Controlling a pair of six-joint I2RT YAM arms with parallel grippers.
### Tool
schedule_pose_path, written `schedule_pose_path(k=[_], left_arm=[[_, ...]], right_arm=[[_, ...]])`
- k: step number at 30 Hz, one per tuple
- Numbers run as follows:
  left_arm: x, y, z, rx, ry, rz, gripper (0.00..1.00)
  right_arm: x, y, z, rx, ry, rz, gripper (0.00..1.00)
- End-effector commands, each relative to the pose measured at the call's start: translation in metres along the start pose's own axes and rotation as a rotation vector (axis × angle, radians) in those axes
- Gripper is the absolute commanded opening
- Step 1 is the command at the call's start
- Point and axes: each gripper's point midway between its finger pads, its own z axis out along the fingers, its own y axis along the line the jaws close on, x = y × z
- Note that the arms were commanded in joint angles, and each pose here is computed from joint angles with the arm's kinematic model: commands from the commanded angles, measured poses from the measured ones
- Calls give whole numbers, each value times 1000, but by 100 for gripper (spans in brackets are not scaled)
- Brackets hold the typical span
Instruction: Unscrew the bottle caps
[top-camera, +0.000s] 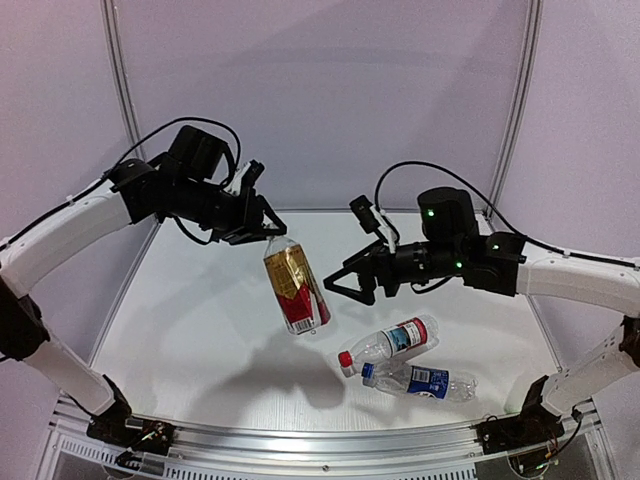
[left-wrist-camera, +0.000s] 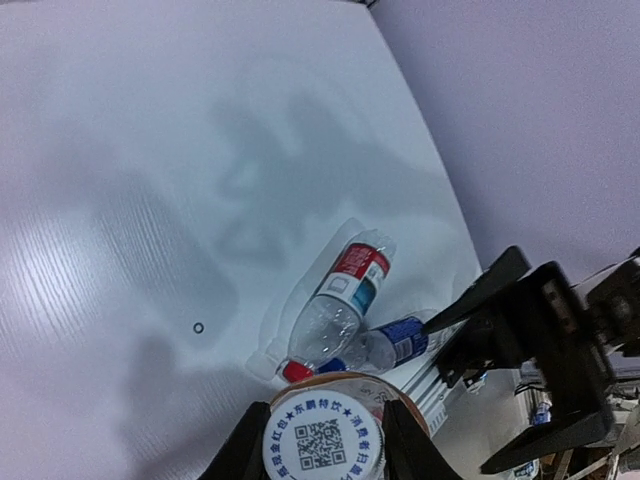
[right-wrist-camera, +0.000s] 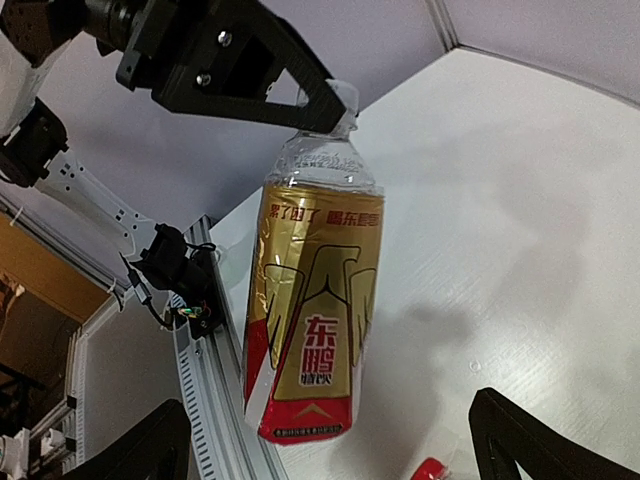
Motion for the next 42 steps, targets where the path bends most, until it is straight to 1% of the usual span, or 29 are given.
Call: schedule_pose_path(k=[1, 4, 9, 14, 18, 23, 27, 32, 36, 37, 39, 40, 41, 42], left_arm=[[-27, -33, -31, 125, -155, 26, 16], [-33, -52, -47, 221, -204, 43, 16], [-35, -55, -66, 232, -265, 58, 15], [-37, -59, -73, 258, -300, 63, 14], [-37, -58, -75, 257, -313, 66, 13], [-34, -57, -76, 250, -314, 84, 13], [-28, -54, -74, 224, -305, 107, 13], [-27, -54, -79, 227, -331, 107, 13], [-25, -49, -81, 207, -344, 98, 13], [-24, -48, -82, 203, -348, 98, 14], [-22, -43, -82, 186, -354, 94, 18], [-21, -41, -82, 178, -356, 92, 23], [-20, -39, -85, 172, -362, 94, 35], [-20, -37, -85, 161, -365, 96, 45]], right_arm=[[-24, 12, 21, -28, -47, -125, 99], [-34, 16, 30, -52, -62, -127, 99], [-52, 22, 38, -84, -107, -136, 99], [-51, 23, 47, -109, -97, -95, 99], [-42, 28, 57, -117, -69, -93, 95], [-43, 28, 61, -110, -72, -56, 89], [-43, 29, 63, -109, -71, -45, 82], [-36, 30, 67, -110, -54, -45, 71], [-38, 32, 68, -114, -67, -42, 55], [-40, 32, 68, -115, -72, -38, 53], [-40, 34, 68, -123, -77, -32, 51], [-41, 35, 69, -129, -78, -31, 50], [-40, 37, 69, -134, -78, -33, 50], [-39, 38, 70, -138, -76, -35, 50]])
